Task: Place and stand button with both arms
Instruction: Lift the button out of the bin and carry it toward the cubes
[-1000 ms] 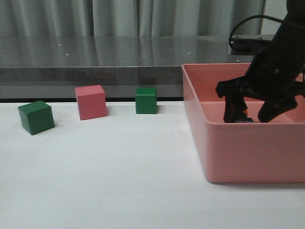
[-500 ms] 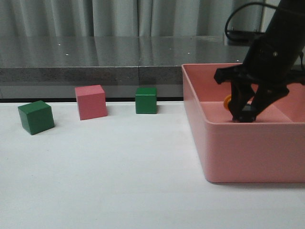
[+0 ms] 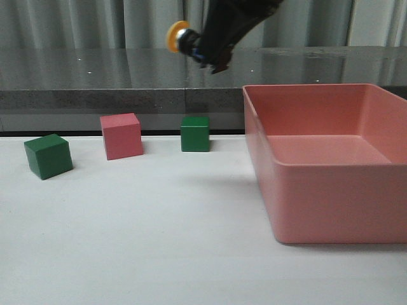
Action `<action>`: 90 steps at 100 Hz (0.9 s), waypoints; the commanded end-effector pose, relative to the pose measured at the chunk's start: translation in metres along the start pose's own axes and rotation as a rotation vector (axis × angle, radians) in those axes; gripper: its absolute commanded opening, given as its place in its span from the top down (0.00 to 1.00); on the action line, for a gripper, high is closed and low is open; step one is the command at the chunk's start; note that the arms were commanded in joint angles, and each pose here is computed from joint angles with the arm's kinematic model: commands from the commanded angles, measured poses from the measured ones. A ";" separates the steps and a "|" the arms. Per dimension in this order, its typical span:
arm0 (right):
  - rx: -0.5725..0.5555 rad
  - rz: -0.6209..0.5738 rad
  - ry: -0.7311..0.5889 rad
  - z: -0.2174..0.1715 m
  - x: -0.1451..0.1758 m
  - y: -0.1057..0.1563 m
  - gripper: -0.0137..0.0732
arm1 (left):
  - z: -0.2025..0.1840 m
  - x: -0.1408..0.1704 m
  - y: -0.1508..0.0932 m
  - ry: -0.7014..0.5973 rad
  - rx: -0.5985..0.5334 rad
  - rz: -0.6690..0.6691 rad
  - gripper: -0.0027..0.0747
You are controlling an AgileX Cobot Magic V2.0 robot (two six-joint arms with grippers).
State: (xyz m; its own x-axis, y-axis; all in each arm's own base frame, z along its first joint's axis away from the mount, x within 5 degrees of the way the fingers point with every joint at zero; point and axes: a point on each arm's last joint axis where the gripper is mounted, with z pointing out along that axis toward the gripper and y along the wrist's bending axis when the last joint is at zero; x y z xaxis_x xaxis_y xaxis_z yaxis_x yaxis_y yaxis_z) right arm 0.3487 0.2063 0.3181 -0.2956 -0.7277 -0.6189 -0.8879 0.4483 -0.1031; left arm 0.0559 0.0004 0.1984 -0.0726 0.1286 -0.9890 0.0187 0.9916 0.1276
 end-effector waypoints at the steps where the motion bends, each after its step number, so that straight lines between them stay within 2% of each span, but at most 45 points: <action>1: -0.061 -0.189 -0.133 -0.007 -0.023 0.016 0.75 | 0.000 0.006 -0.002 -0.061 0.006 -0.015 0.99; 16: -0.169 -0.375 -0.120 0.038 -0.027 0.039 0.75 | 0.000 0.006 -0.002 -0.061 0.006 -0.015 0.99; 26: -0.223 -0.416 -0.081 0.071 -0.024 0.049 0.75 | 0.000 0.006 -0.002 -0.061 0.006 -0.015 0.99; 40: -0.243 -0.478 -0.004 0.106 -0.019 0.055 0.75 | 0.000 0.006 -0.002 -0.061 0.006 -0.015 0.99; 65: -0.245 -0.512 0.051 0.127 -0.012 0.054 0.74 | 0.000 0.006 -0.002 -0.061 0.006 -0.015 0.99; 72: -0.244 -0.510 0.049 0.126 -0.013 0.054 0.66 | 0.000 0.006 -0.002 -0.061 0.006 -0.015 0.99; 82: -0.235 -0.494 0.045 0.126 -0.014 0.053 0.41 | 0.000 0.006 -0.002 -0.061 0.006 -0.015 0.99; 90: -0.227 -0.474 0.042 0.126 -0.015 0.053 0.27 | 0.000 0.006 -0.002 -0.061 0.006 -0.015 0.99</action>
State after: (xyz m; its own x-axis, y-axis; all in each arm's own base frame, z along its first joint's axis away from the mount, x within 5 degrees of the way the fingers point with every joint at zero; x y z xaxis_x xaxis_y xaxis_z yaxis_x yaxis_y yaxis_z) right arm 0.3500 0.3046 0.1844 0.1374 -0.8832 -0.4484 -0.9890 -0.0972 -0.1115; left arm 0.0559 0.0004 0.1984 -0.0726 0.1286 -0.9890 0.0187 0.9916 0.1276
